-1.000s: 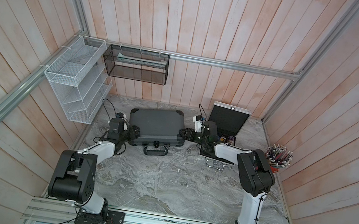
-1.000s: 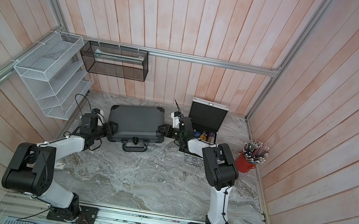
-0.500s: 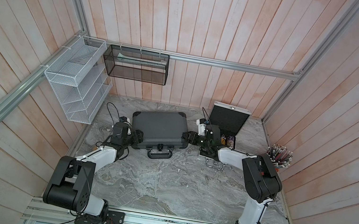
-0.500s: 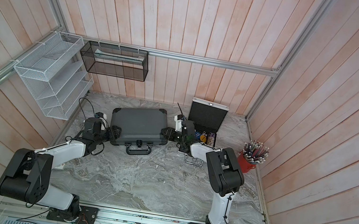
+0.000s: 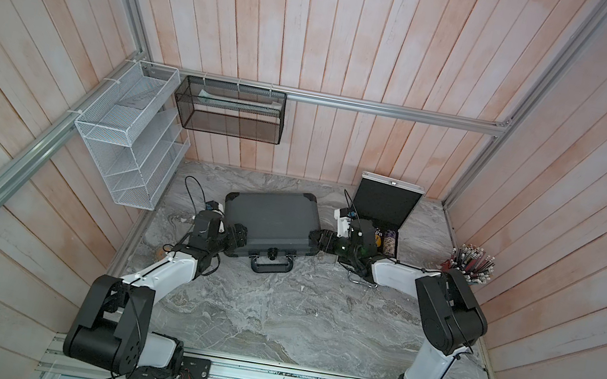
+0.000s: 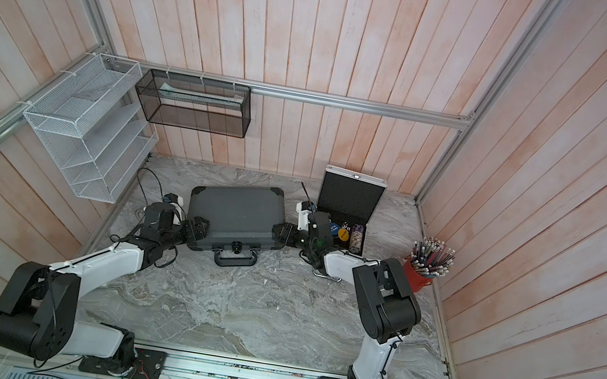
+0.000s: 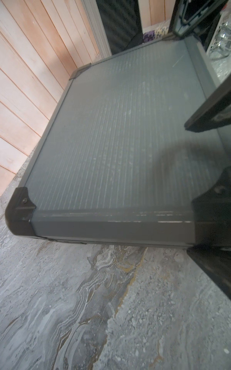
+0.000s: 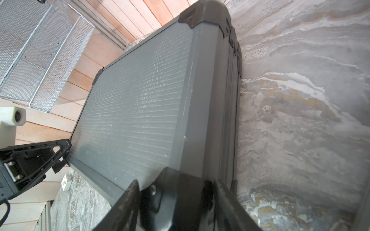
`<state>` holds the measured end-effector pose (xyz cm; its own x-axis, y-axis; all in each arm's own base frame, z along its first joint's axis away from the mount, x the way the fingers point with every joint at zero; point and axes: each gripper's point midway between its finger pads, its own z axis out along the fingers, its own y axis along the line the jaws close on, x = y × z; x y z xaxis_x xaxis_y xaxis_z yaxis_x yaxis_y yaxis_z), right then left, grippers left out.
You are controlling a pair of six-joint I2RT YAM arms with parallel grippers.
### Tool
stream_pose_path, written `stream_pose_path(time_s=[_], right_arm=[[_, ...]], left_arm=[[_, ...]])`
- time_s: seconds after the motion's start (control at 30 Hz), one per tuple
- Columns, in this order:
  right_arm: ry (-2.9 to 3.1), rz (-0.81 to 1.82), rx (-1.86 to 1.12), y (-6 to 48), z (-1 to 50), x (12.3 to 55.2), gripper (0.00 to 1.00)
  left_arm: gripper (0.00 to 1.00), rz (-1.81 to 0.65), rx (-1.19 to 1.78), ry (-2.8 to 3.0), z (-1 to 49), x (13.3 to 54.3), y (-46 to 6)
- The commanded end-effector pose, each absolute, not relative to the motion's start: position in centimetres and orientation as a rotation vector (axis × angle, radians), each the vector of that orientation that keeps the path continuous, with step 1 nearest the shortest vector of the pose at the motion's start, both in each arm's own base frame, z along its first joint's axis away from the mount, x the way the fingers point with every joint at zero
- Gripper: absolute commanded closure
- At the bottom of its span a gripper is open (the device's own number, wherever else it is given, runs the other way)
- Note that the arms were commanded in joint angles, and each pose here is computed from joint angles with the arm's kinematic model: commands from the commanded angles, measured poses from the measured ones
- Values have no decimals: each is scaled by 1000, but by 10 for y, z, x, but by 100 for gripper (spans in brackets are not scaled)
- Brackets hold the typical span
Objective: Open the poker set cases
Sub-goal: Move the poker set case to the center of the board, then pick up the poker set case from the center of the board.
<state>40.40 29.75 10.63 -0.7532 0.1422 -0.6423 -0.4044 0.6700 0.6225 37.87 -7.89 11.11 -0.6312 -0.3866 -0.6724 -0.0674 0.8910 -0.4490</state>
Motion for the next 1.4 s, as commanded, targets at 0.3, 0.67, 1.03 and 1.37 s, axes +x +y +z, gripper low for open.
stream_pose_path(time_s=[0.3,0.67,1.03,1.37], right_arm=[[2223,1043,-243,301,107,359,16],[2197,1100,-258,316,97,312,15],[2216,1234,-168,338,73,297,22],[2243,1253,-13,346,55,309,25]], left_arm=[[0,-410,-366,2115,142,357,-81],[0,-421,-394,2026,153,320,-103],[0,-522,-450,2040,132,293,-117],[0,-574,-470,2073,116,284,-120]])
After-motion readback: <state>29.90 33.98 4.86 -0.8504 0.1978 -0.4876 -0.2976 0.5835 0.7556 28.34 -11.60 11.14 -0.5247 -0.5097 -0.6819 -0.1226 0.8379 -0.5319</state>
